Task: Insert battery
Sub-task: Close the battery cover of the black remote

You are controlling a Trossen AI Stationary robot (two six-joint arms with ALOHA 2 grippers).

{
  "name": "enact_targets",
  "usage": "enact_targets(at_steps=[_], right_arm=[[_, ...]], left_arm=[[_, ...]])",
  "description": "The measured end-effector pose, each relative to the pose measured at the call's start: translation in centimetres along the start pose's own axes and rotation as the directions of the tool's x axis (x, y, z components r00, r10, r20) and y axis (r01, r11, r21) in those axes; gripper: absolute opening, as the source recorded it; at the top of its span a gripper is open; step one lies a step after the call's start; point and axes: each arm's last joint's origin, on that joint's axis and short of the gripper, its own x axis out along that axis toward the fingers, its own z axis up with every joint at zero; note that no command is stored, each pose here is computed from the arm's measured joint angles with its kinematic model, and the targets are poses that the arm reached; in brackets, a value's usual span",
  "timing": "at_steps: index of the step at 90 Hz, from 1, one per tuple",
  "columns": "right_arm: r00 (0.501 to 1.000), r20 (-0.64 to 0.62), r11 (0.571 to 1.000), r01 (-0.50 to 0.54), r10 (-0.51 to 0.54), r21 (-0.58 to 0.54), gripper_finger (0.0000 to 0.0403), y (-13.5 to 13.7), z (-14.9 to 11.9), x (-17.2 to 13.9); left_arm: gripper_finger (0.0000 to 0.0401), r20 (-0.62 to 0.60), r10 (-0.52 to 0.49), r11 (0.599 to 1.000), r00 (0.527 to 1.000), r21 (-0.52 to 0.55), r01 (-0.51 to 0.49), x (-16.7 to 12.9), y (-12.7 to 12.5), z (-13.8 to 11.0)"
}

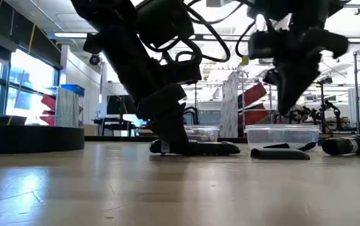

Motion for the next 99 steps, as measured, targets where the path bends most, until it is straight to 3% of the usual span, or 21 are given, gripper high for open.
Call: enact_targets(at_steps=[33, 43, 52, 58, 79, 99], right_arm=[[0.991, -0.127, 0.998, 0.038, -0.031, 0.05, 0.0, 0.3, -0.4, 2.4], [0.978, -0.14, 0.987, 0.16, -0.156, 0.022, 0.0, -0.6, -0.4, 2.9], [0.936, -0.139, 0.944, 0.33, -0.323, 0.022, 0.0, -1.6, -0.6, 2.5], [0.919, -0.126, 0.925, 0.38, -0.373, 0.033, 0.0, -1.8, -0.7, 1.9], [0.972, 0.023, 0.972, 0.233, -0.232, -0.019, 0.0, 1.5, -0.8, -0.4], [0.983, 0.12, 0.989, 0.144, -0.14, -0.032, 0.0001, 5.8, -1.8, -0.4]], left_arm=[[0.0186, 0.003, 0.0, 1.0, 1.0, 0.001, 0.0, 0.0, -0.1, 0.0], [0.0186, 0.008, -0.017, 1.0, 1.0, 0.003, 0.017, -0.1, -0.2, 0.1], [0.0186, 0.017, -0.05, 0.998, 0.999, 0.025, 0.05, -0.1, -0.6, 0.1], [0.0186, 0.018, -0.053, 0.998, 0.998, 0.032, 0.052, -0.1, -0.7, 0.1], [0.0186, 0.004, -0.09, 0.996, 0.996, 0.008, 0.09, -0.2, -1.0, 0.0], [0.0186, 0.001, -0.143, 0.99, 0.99, 0.009, 0.143, -1.0, -3.5, -0.7]])
